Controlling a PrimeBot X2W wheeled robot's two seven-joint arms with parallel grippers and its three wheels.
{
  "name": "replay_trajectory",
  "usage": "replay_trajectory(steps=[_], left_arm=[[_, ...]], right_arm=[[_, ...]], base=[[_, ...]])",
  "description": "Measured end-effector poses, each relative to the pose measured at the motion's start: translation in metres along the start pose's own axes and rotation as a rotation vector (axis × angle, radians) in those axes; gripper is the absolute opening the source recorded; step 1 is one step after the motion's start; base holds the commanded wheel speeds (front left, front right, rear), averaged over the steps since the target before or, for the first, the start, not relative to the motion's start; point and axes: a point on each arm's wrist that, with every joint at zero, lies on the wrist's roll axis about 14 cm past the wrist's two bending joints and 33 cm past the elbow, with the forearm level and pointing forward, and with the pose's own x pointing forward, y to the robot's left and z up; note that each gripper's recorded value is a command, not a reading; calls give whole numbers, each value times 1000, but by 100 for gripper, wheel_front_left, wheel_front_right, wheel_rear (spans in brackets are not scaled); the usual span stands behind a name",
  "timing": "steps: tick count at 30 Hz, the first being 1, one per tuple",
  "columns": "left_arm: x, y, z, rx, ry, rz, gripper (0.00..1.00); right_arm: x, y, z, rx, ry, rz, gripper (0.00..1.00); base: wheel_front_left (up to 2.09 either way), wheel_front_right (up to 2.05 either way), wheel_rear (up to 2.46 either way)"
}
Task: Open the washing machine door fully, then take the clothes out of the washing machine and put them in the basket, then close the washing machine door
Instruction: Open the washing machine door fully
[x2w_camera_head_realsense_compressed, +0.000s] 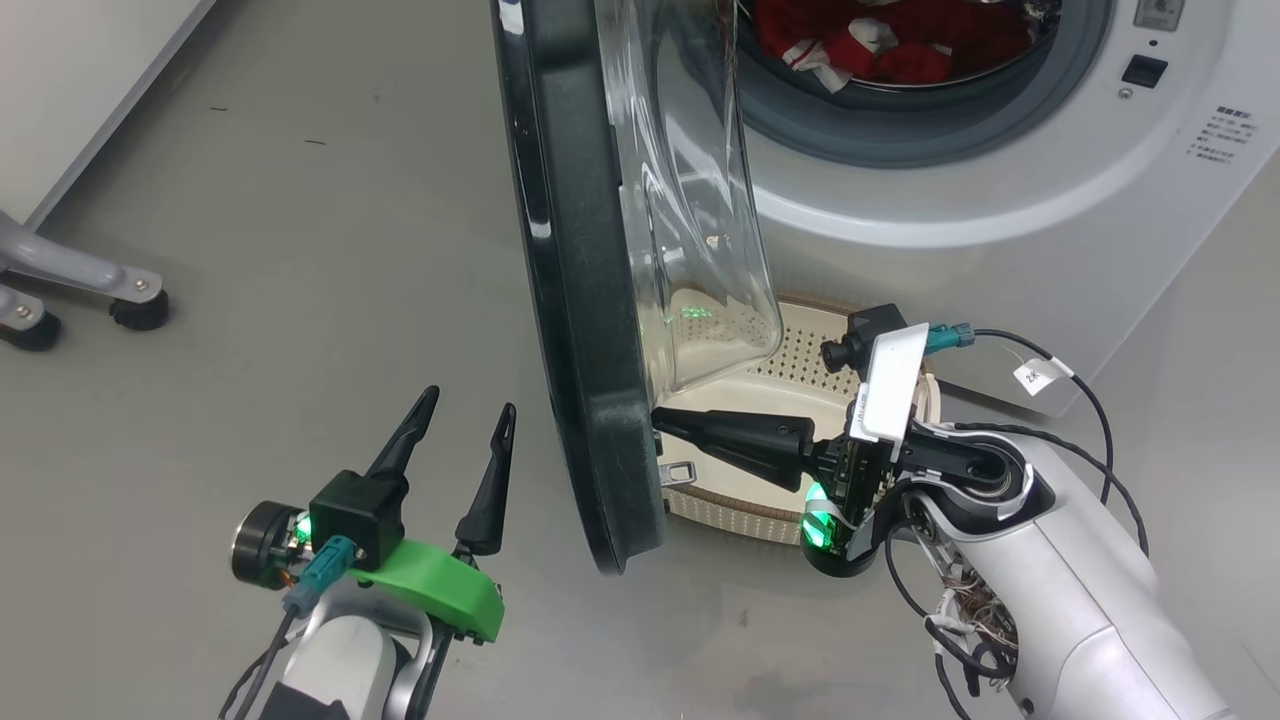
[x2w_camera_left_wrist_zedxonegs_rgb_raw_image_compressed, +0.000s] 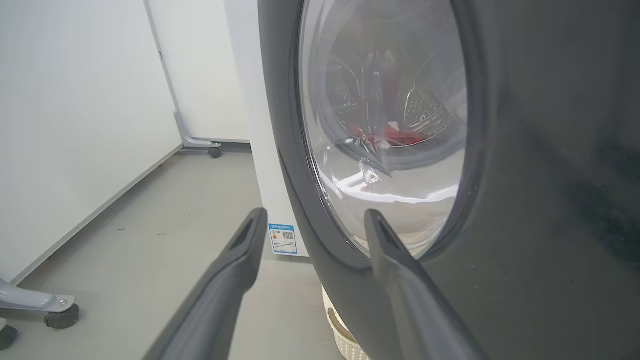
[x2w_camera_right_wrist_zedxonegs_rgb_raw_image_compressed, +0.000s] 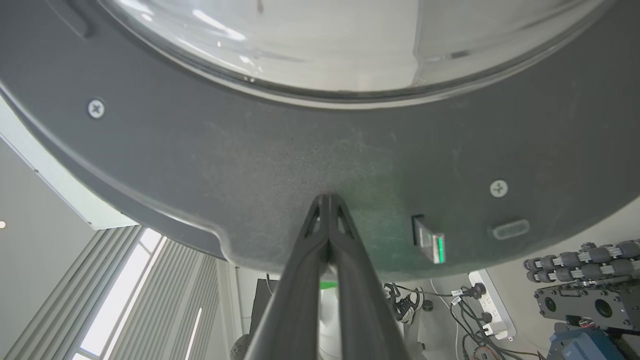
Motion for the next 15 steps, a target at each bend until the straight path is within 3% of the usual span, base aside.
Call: replay_trajectory(steps=[7,14,15], left_arm=[[-2,0,0,-10,0,3,100],[0,1,3,-11,-10,7,100],[0,0,3,-11,-11,5,100]], right_arm=[[-4,4,11,6,-95,25,0],[-29,2,30,47,-290,63,0],[-35,3,34,51,-330,70,9]], base=[[0,0,0],[0,0,0],[0,0,0]])
